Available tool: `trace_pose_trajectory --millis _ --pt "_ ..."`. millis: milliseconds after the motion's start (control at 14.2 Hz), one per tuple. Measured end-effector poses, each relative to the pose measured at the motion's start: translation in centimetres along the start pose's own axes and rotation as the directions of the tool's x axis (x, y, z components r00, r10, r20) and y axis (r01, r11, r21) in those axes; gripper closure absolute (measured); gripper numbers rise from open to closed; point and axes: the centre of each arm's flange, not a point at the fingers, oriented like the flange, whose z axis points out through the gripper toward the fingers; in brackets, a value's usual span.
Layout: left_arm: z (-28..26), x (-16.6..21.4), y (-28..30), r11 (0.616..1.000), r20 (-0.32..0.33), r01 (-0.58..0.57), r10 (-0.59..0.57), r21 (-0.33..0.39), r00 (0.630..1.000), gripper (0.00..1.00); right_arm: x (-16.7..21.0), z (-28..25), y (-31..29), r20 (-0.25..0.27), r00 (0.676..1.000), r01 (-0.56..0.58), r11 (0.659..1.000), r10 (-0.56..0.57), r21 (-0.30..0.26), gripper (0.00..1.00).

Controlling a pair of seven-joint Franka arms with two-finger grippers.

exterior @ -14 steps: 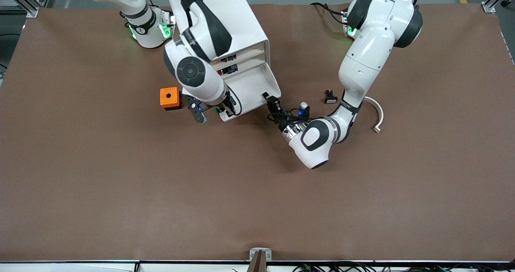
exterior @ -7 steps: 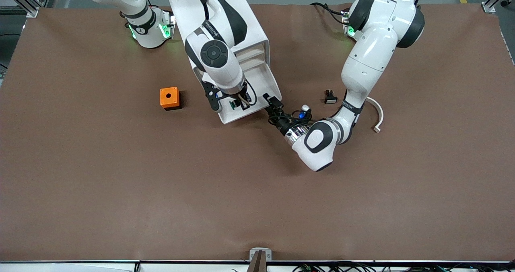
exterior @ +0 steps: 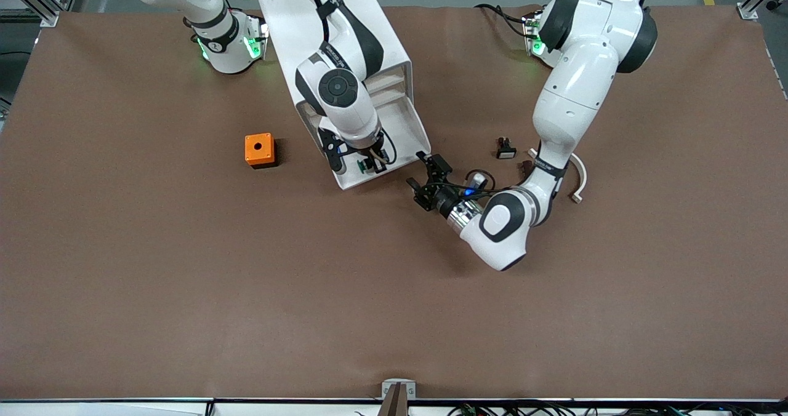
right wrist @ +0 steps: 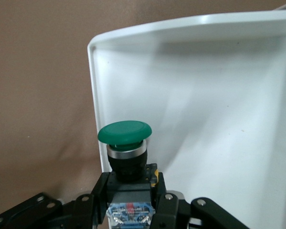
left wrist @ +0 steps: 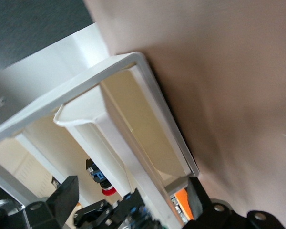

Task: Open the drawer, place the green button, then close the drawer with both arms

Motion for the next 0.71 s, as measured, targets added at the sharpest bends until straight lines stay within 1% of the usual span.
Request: trace_pose_trajectory --millis 141,282,353,494,564,635,705 --pt "-2.4 0.0 -0.4 0.99 0.008 -0.134 0.134 -0.036 0.991 0.0 0.2 0.1 0.0 -0.003 1.0 -0.007 1.0 0.007 -0.004 0.57" --pt "-4.9 -0.8 -1.1 0.958 -0.01 -0.274 0.274 -0.083 0.962 0.0 0.6 -0.1 0.0 -0.026 1.0 -0.003 0.999 0.002 -0.038 0.45" --pt "-5.9 -1.4 -1.6 0.935 -0.025 -0.341 0.34 -0.102 0.94 0.0 0.8 -0.7 -0.3 -0.042 0.999 0.001 0.999 -0.003 -0.053 0.33" --pt "-7.7 -2.7 -2.5 0.879 -0.068 -0.457 0.452 -0.134 0.889 0.0 2.0 -3.1 -1.6 -0.064 0.998 -0.011 0.997 0.007 -0.071 0.15" --pt "-8.4 -3.3 -3.0 0.845 -0.102 -0.514 0.504 -0.145 0.858 0.0 3.2 -4.7 -2.4 -0.07 0.998 -0.01 0.997 0.005 -0.072 0.06" --pt "-9.0 -3.9 -3.5 0.807 -0.148 -0.57 0.552 -0.151 0.821 0.0 4.7 -6.4 -3.0 -0.068 0.998 0.011 0.997 -0.017 -0.077 0.0" --pt "-9.3 -4.7 -4.1 0.765 -0.202 -0.626 0.596 -0.152 0.777 0.0 6.6 -8.0 -3.4 -0.064 0.996 0.049 0.995 -0.055 -0.089 0.0"
